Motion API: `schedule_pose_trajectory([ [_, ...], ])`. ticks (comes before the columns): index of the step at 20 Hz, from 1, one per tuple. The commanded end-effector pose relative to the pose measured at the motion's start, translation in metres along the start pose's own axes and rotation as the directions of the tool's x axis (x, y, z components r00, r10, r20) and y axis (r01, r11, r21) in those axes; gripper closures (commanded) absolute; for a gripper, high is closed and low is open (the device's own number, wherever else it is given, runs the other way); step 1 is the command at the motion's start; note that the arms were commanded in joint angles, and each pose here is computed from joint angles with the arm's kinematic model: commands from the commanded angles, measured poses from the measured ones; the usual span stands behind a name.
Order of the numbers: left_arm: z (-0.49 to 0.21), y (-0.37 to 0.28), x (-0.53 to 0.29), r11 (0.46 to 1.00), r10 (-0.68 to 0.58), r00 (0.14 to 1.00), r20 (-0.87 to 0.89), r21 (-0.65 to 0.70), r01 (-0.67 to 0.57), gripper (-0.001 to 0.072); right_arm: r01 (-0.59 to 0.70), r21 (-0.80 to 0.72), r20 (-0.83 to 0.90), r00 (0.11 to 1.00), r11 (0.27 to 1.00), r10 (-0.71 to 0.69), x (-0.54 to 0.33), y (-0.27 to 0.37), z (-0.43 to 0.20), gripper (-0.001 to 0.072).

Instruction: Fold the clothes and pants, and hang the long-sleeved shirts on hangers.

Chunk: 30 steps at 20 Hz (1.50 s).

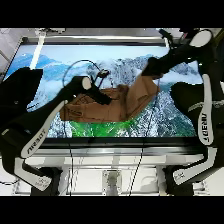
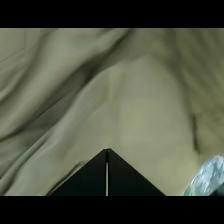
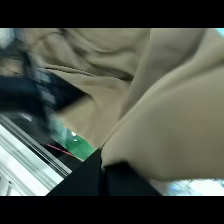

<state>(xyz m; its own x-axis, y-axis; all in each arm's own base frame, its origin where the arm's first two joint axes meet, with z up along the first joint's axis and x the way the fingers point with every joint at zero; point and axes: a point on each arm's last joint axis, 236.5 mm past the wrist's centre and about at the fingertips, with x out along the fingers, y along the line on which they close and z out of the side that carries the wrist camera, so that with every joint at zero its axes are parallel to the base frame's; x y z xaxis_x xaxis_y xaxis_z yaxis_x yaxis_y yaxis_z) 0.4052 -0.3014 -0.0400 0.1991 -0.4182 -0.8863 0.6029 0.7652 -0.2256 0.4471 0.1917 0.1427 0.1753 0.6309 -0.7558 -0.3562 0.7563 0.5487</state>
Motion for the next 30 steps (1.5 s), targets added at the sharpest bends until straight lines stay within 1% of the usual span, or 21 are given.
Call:
schedule_pose_trajectory([
  [1, 0.011, -0.006, 0.007, 0.999, 0.027, 0.999, 0.044, 0.045, -0.029, 0.0674, 0.006, 0.003, -0.022, 1.0, 1.0, -0.006, 0.044, 0.036, 0.0, 0.0704],
  [3, 0.012, 0.036, -0.026, 0.989, 0.139, 0.989, 0.052, 0.035, -0.141, 0.0674, -0.022, -0.031, -0.027, 0.999, 0.999, 0.021, 0.067, 0.067, -0.003, 0.0705],
  [6, 0.002, 0.124, -0.107, 0.933, 0.36, 0.931, 0.058, -0.05, -0.358, 0.0674, -0.074, -0.121, 0.034, 0.996, 0.99, 0.078, 0.098, 0.124, 0.003, 0.0706],
  [7, -0.001, 0.146, -0.135, 0.915, 0.401, 0.913, 0.074, -0.092, -0.394, 0.0675, -0.09, -0.144, 0.041, 0.994, 0.985, 0.097, 0.112, 0.14, 0.001, 0.0706],
  [11, -0.017, 0.206, -0.234, 0.838, 0.524, 0.837, 0.161, -0.276, -0.471, 0.0675, -0.139, -0.191, -0.001, 0.99, 0.972, 0.142, 0.197, 0.185, -0.025, 0.0706],
  [14, -0.03, 0.221, -0.276, 0.799, 0.572, 0.799, 0.186, -0.347, -0.491, 0.0675, -0.157, -0.203, 0.075, 0.982, 0.967, 0.175, 0.27, 0.208, -0.03, 0.0704],
  [15, -0.036, 0.223, -0.283, 0.791, 0.579, 0.795, 0.18, -0.359, -0.495, 0.0675, -0.169, -0.196, 0.11, 0.975, 0.966, 0.193, 0.285, 0.217, -0.029, 0.069],
  [16, -0.04, 0.225, -0.287, 0.786, 0.583, 0.794, 0.172, -0.369, -0.497, 0.0675, -0.2, -0.161, 0.13, 0.966, 0.966, 0.222, 0.294, 0.227, -0.03, 0.0543],
  [17, -0.044, 0.228, -0.29, 0.779, 0.589, 0.791, 0.167, -0.379, -0.5, 0.0675, -0.218, -0.152, 0.126, 0.963, 0.964, 0.238, 0.296, 0.234, -0.033, 0.0287],
  [18, -0.046, 0.232, -0.292, 0.773, 0.594, 0.788, 0.163, -0.388, -0.502, 0.0675, -0.219, -0.16, 0.103, 0.966, 0.963, 0.237, 0.294, 0.236, -0.039, 0.0122],
  [19, -0.049, 0.236, -0.294, 0.766, 0.599, 0.785, 0.158, -0.398, -0.505, 0.0675, -0.19, -0.188, 0.062, 0.977, 0.964, 0.205, 0.288, 0.228, -0.044, 0.0099],
  [20, -0.051, 0.239, -0.296, 0.761, 0.603, 0.783, 0.154, -0.404, -0.507, 0.0674, -0.14, -0.224, 0.02, 0.989, 0.964, 0.148, 0.279, 0.213, -0.046, 0.01],
  [21, -0.054, 0.241, -0.297, 0.758, 0.604, 0.783, 0.147, -0.41, -0.508, 0.0675, -0.068, -0.259, -0.032, 0.998, 0.964, 0.062, 0.264, 0.186, -0.049, 0.0102],
  [22, -0.056, 0.242, -0.297, 0.756, 0.604, 0.784, 0.142, -0.413, -0.508, 0.0674, 0.007, -0.28, -0.083, 0.996, 0.96, -0.031, 0.244, 0.156, -0.051, 0.0125],
  [23, -0.057, 0.241, -0.296, 0.756, 0.603, 0.785, 0.14, -0.412, -0.508, 0.0675, 0.097, -0.29, -0.15, 0.978, 0.952, -0.145, 0.218, 0.117, -0.057, 0.0141],
  [24, -0.057, 0.241, -0.296, 0.757, 0.603, 0.786, 0.14, -0.412, -0.507, 0.0674, 0.171, -0.306, -0.221, 0.944, 0.936, -0.245, 0.19, 0.081, -0.066, 0.0141],
  [26, -0.056, 0.241, -0.296, 0.757, 0.602, 0.786, 0.139, -0.412, -0.506, 0.0675, 0.293, -0.328, -0.352, 0.844, 0.898, -0.404, 0.134, 0.013, -0.084, 0.014],
  [27, -0.057, 0.24, -0.295, 0.759, 0.599, 0.789, 0.138, -0.413, -0.504, 0.0674, 0.313, -0.317, -0.397, 0.814, 0.895, -0.425, 0.115, -0.009, -0.091, 0.014],
  [28, -0.058, 0.239, -0.295, 0.76, 0.595, 0.793, 0.131, -0.413, -0.502, 0.0674, 0.327, -0.273, -0.422, 0.804, 0.905, -0.418, 0.103, -0.029, -0.094, 0.0139],
  [29, -0.061, 0.238, -0.293, 0.761, 0.591, 0.797, 0.122, -0.413, -0.501, 0.0674, 0.333, -0.222, -0.432, 0.809, 0.916, -0.399, 0.099, -0.046, -0.094, 0.0139],
  [30, -0.063, 0.237, -0.293, 0.762, 0.587, 0.801, 0.113, -0.412, -0.5, 0.0675, 0.323, -0.163, -0.414, 0.836, 0.932, -0.362, 0.103, -0.061, -0.089, 0.0138],
])
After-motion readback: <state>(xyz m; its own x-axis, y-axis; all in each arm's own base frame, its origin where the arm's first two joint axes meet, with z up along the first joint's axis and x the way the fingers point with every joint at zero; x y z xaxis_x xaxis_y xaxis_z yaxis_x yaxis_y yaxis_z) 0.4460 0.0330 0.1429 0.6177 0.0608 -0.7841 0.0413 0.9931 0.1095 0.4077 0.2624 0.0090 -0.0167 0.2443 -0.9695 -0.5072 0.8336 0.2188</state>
